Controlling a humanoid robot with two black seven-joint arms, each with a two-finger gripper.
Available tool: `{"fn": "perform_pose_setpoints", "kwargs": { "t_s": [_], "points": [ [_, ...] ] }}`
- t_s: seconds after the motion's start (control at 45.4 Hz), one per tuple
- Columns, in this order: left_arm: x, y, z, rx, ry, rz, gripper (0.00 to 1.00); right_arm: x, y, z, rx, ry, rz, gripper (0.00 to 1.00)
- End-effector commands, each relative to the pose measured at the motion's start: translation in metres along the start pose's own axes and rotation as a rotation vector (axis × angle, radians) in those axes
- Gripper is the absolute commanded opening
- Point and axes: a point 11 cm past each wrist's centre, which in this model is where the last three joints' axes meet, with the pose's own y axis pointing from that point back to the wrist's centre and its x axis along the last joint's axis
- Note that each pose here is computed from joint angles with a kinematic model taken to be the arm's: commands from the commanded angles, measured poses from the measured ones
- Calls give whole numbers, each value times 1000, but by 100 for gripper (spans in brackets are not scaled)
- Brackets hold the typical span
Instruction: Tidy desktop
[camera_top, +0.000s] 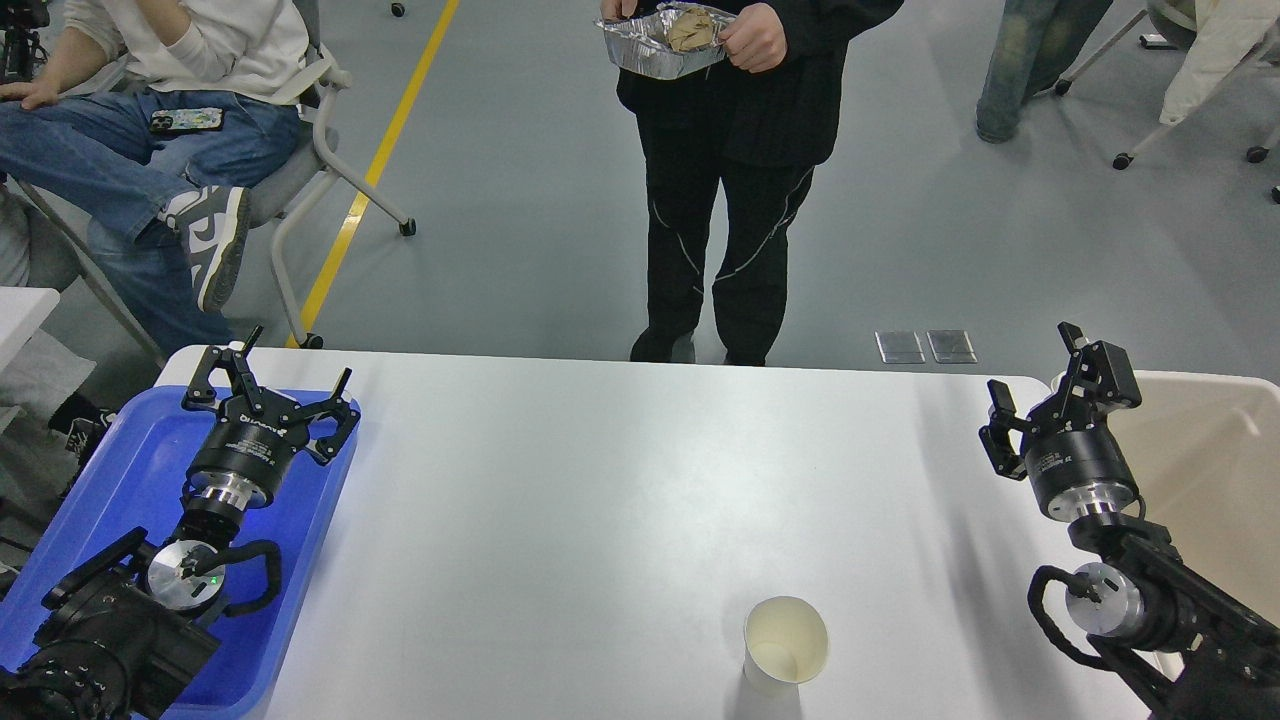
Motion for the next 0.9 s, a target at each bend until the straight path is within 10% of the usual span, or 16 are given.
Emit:
{"fn": "perform_pose_setpoints", "kwargs": {
  "t_s": [0.0,0.881],
  "points": [
    [0,0,0,3,0,0,100,2,-1,-2,4,-4,10,100],
    [0,0,0,0,0,0,100,-3,-2,-5,-9,-18,-1,100]
  ]
}}
